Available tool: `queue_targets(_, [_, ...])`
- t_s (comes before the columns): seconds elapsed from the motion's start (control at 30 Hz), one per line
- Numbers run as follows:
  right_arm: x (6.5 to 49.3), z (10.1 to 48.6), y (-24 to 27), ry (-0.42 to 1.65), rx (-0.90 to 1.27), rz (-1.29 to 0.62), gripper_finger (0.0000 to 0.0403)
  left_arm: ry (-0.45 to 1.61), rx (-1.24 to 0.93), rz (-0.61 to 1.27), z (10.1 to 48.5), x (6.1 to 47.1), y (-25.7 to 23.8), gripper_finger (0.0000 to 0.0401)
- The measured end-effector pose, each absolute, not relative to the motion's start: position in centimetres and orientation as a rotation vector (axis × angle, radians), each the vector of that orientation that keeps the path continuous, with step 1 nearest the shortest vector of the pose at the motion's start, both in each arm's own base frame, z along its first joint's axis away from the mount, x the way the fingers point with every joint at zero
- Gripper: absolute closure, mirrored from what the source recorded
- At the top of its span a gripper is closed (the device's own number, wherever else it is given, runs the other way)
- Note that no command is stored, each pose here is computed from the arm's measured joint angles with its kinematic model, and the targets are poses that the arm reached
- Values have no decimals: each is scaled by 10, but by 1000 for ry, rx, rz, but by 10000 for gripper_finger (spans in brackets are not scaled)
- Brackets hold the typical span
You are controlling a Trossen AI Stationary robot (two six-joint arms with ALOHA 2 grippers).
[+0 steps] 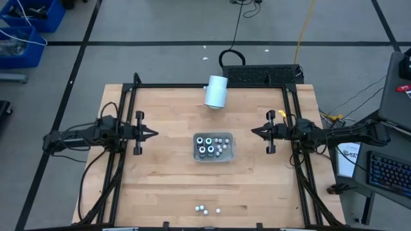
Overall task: Pick & Place food coloring
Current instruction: Put the small yellow food coloring bottle into the gray bin
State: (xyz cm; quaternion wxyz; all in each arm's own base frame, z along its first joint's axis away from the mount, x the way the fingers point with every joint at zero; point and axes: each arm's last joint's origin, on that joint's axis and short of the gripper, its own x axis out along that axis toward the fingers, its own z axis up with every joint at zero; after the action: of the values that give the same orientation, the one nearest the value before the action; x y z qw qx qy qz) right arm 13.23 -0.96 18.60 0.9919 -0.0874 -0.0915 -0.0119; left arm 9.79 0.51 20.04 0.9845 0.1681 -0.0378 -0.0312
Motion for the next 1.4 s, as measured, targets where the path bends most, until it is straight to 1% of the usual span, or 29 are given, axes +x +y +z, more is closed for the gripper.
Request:
queue_targets(0.1, [132, 186, -10, -183, -163, -23, 403, -54, 325, -80, 194, 98, 5, 401])
queue_targets(0.3, [133, 183, -10, -157, -129, -18, 403, 10, 382, -77, 166, 103, 6, 400])
queue_targets(0.37, [133, 182, -10, -144, -118, -15, 403, 42, 382, -73, 163, 103, 6, 401])
queue_targets(0.43, [133, 184, -9, -160, -81, 3, 403, 53, 364, -72, 162, 104, 6, 399])
queue_targets(0.57, [132, 186, -8, -187, -36, 47, 403, 56, 356, -49, 162, 105, 7, 383])
queue_targets(0.73, [134, 182, -8, -149, -20, 44, 403, 40, 353, -29, 164, 105, 7, 373])
queue_targets(0.83, [134, 181, -8, -141, -13, 42, 403, 45, 313, -32, 163, 105, 7, 372])
queue_targets(0.97, [134, 187, -10, -198, 53, -7, 403, 45, 280, -31, 163, 105, 7, 371])
queue_targets(1.03, [134, 187, -9, -186, 27, -3, 403, 45, 279, -31, 163, 105, 7, 371])
queue_targets(1.1, [138, 184, -6, -91, -40, -11, 403, 45, 279, -31, 163, 105, 7, 371])
queue_targets(1.2, [148, 207, -1, -34, -105, -113, 403, 45, 277, -31, 163, 105, 7, 371])
queue_targets(1.23, [152, 217, 1, -20, -119, -121, 403, 45, 276, -31, 163, 105, 7, 371])
queue_targets(1.33, [164, 237, 16, 77, -156, -50, 403, 45, 247, -30, 163, 105, 7, 371])
queue_targets(1.4, [173, 254, 29, 102, -171, 5, 403, 46, 219, -29, 163, 105, 7, 371])
